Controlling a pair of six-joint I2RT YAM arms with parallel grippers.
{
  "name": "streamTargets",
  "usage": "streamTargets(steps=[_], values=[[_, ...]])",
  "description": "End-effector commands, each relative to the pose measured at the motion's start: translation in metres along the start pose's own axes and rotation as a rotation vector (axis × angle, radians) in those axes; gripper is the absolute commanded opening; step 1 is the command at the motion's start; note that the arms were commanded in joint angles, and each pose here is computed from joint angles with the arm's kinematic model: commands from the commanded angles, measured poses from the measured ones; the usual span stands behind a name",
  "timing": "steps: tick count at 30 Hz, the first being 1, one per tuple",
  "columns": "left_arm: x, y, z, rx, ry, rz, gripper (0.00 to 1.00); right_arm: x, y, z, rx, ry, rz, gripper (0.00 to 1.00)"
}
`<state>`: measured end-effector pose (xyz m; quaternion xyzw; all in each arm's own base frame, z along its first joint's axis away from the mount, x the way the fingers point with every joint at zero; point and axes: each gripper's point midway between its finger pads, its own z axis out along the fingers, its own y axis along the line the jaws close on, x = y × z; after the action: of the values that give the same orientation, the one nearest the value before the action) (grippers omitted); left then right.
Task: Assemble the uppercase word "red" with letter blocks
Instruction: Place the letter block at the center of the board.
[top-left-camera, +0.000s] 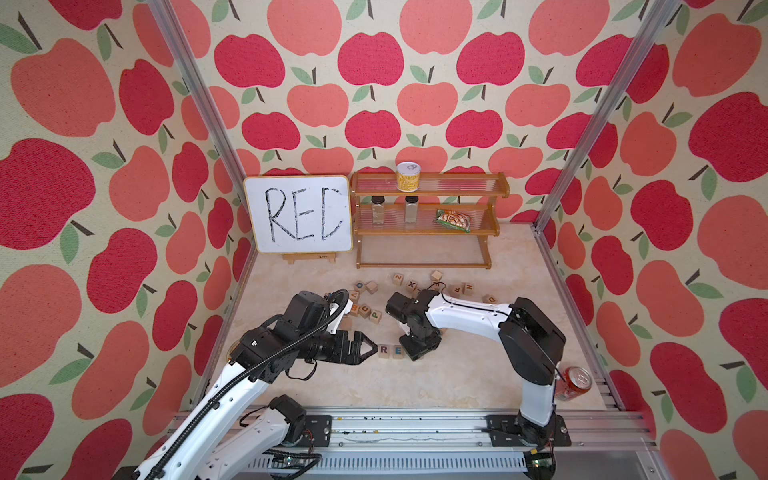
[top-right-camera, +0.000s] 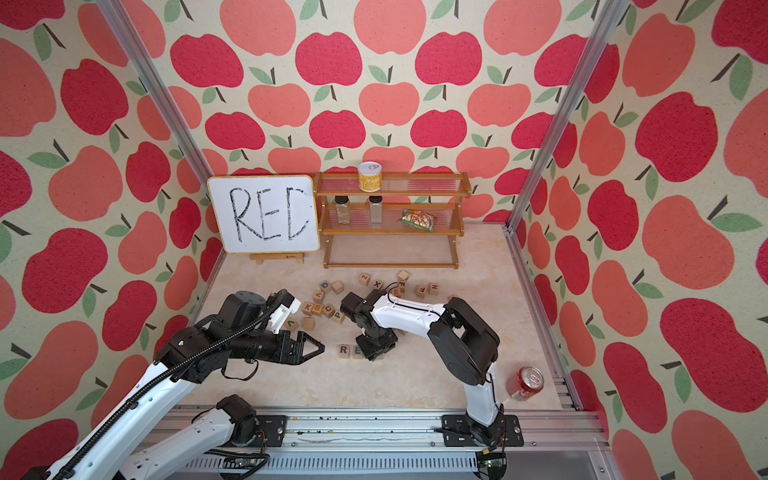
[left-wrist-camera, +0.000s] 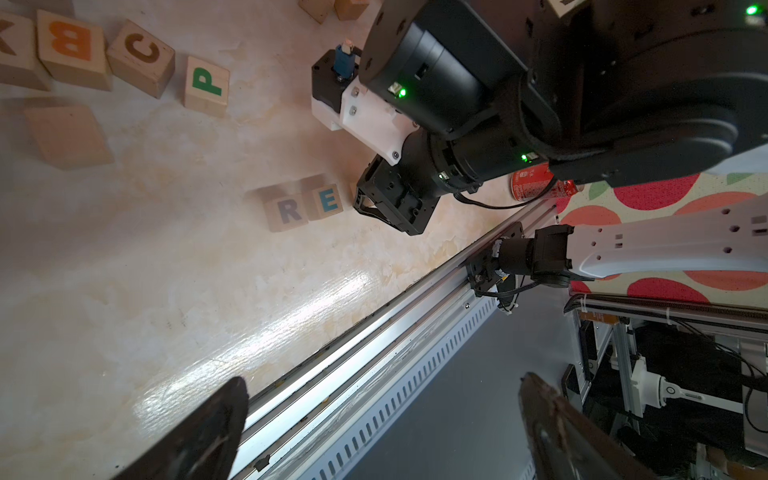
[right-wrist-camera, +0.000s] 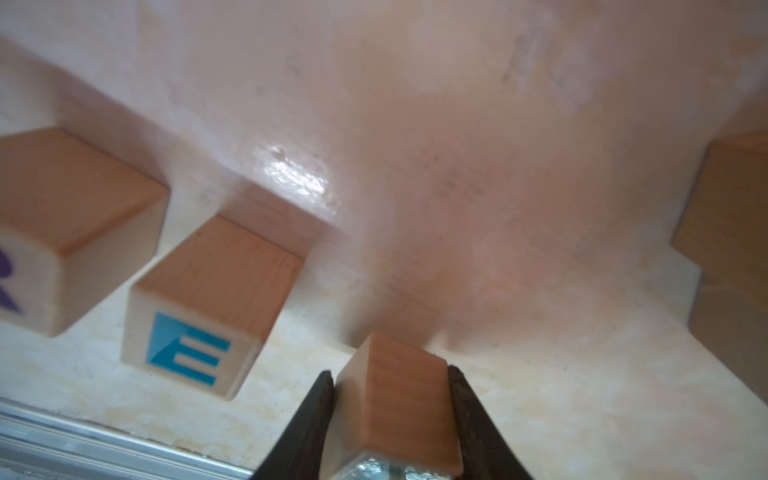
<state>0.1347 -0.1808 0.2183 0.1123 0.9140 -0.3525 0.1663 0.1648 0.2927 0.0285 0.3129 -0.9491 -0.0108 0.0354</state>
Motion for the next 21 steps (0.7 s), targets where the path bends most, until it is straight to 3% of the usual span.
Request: streamTargets(steps=[1,8,21], values=[[0.005,0.005,0.000,-0.011,0.006,-0.010,0.99,0.005,0.003,0.008,-0.007,0.024,0.022,0.43],[0.006,0.006,-0.001,-0.013,0.008,-0.008,0.99,0.002,0.002,0.010,0.002,0.023,0.024,0.54],[0.005,0.006,0.002,-0.008,0.009,-0.007,0.99,0.001,0.001,-0.003,0.004,0.000,0.063,0.61]])
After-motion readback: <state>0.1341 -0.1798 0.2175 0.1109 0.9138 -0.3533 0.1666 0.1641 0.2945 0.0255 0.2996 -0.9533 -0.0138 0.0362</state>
